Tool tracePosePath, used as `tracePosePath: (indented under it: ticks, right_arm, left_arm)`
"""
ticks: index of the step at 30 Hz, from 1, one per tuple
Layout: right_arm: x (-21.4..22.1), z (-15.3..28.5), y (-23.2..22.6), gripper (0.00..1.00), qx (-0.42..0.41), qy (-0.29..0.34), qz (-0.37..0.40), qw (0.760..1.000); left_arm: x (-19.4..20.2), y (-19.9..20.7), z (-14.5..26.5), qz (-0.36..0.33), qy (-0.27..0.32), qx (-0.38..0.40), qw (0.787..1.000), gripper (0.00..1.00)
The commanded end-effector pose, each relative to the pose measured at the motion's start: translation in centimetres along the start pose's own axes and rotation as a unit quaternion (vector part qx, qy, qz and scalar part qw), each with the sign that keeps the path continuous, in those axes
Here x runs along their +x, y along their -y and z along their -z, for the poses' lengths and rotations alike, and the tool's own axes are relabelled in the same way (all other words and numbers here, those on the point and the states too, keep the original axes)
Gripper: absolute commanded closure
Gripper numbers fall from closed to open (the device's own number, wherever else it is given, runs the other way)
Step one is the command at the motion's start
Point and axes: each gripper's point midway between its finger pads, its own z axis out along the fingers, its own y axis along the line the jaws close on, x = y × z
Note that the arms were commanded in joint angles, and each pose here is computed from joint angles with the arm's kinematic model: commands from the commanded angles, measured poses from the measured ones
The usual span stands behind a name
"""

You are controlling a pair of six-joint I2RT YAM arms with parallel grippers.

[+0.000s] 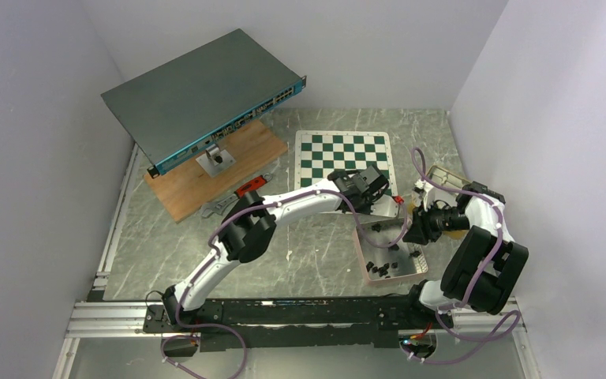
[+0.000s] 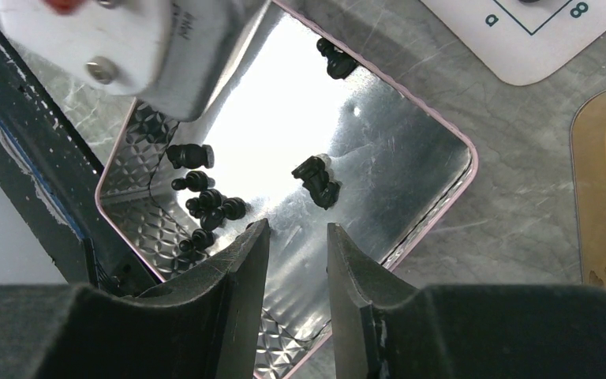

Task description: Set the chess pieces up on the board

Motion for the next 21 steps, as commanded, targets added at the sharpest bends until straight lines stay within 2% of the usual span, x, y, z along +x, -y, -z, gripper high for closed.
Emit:
tracePosePath:
  ticks: [1,21]
  right_arm:
    - [-1.54,0.60,0.04,0.65,0.001,0.026,0.022,0.999]
    - [-1.40,0.59,-0.05,0.65,-0.002,0.025,0.020,0.999]
  left_arm:
    - [-1.31,-1.37,0.41,-0.005,0.027,-0.011,1.000,0.93]
    - [-1.28,-1.11,-0.56,-0.001,0.030,-0.008,1.000,0.87]
